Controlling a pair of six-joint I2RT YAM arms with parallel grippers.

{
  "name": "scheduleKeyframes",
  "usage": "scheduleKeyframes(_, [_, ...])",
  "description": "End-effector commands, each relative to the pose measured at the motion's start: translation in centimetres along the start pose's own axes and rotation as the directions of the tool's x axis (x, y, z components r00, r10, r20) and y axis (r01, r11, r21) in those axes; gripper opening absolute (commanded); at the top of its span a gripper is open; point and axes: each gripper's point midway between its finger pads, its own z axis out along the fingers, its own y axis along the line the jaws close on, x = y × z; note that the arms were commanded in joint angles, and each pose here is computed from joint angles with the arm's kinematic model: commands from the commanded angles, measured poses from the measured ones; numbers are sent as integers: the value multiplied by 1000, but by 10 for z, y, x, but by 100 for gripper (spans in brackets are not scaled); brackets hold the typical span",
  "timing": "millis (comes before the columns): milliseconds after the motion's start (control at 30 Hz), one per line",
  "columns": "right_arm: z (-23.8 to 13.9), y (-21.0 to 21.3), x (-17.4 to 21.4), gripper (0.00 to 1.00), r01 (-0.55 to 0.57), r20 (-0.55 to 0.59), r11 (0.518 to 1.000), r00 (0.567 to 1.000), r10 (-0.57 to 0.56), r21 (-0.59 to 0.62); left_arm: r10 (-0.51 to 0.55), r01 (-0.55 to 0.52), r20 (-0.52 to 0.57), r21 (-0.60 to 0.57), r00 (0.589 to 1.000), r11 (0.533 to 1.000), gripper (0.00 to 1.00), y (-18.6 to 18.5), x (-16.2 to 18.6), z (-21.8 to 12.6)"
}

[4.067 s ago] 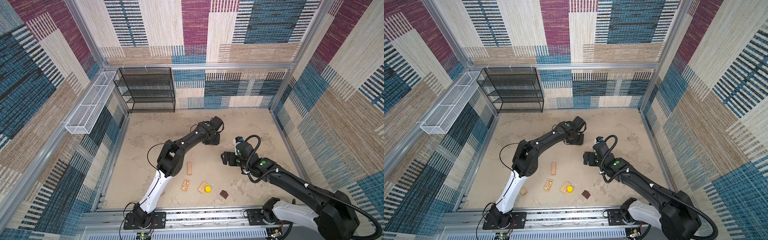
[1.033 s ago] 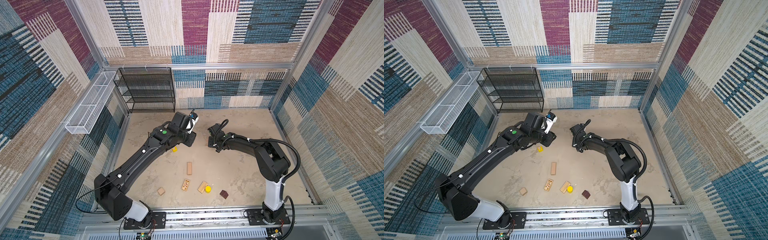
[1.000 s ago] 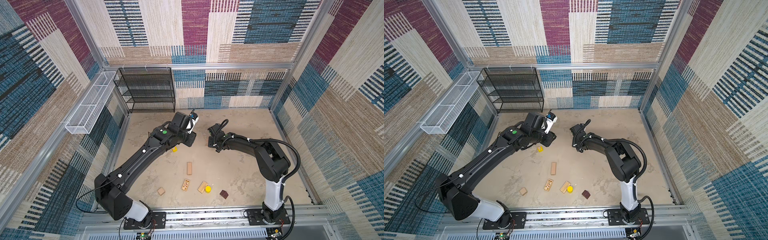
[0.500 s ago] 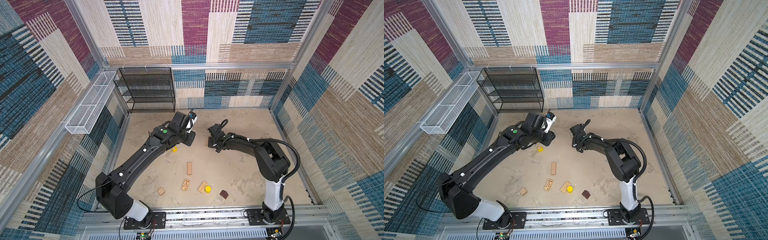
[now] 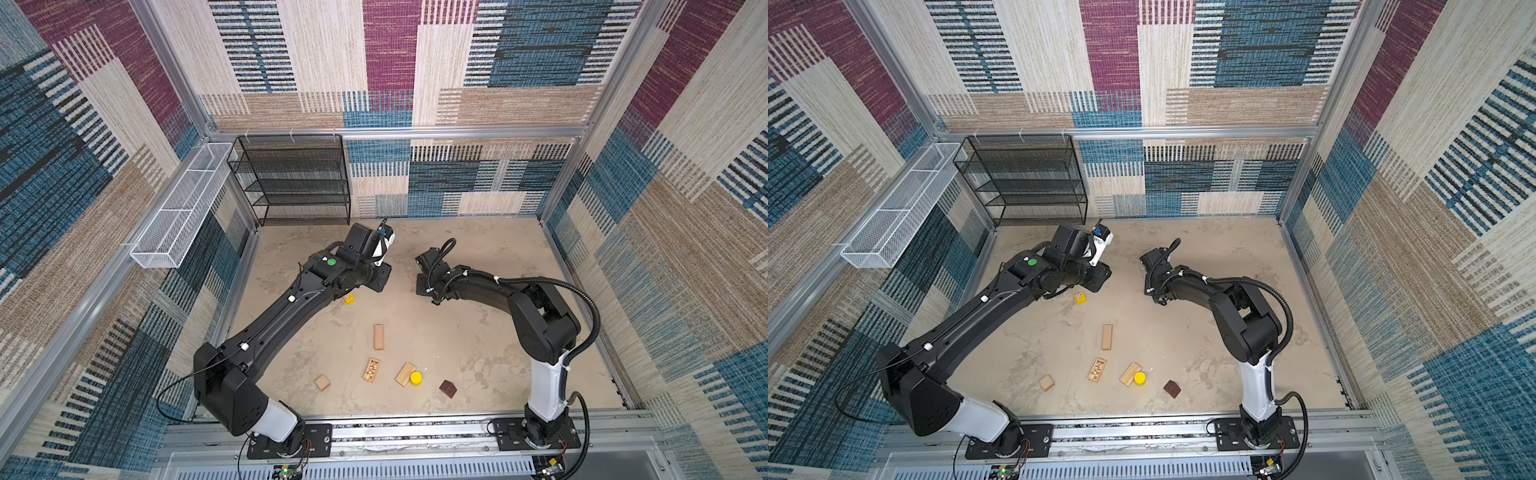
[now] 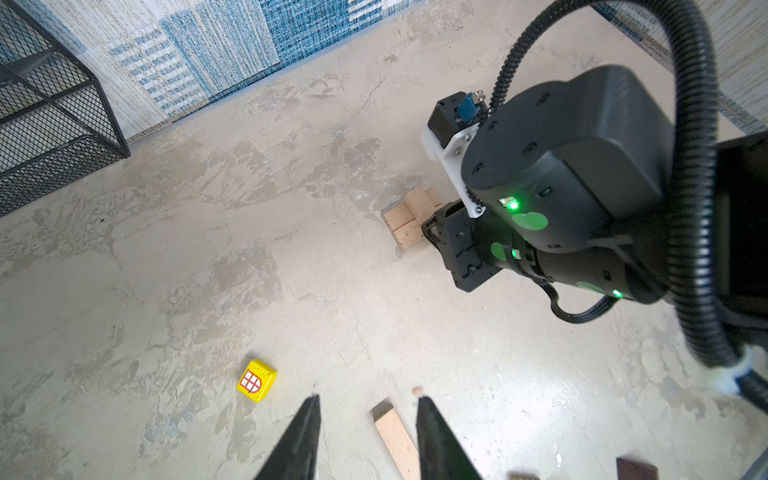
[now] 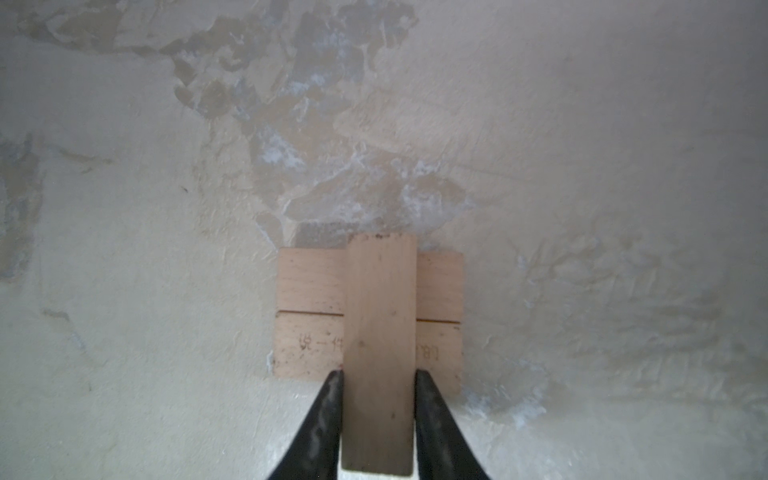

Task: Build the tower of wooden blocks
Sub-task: 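Lower the open right gripper around the crosswise top block, then nudge the top block with the right gripper fingers to center it across the pair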

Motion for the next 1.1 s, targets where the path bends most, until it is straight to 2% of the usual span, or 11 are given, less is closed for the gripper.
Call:
scheduleKeyframes(0, [-1, -2, -1, 25, -10, -1, 1000, 1000, 10, 5, -18, 18, 4, 16, 1000, 1000, 42, -2, -3, 0])
scheduleKeyframes(1067, [1, -7, 0, 27, 19, -19, 1000, 1000, -19, 25, -27, 27, -10, 27, 1000, 999, 43, -2, 0, 5])
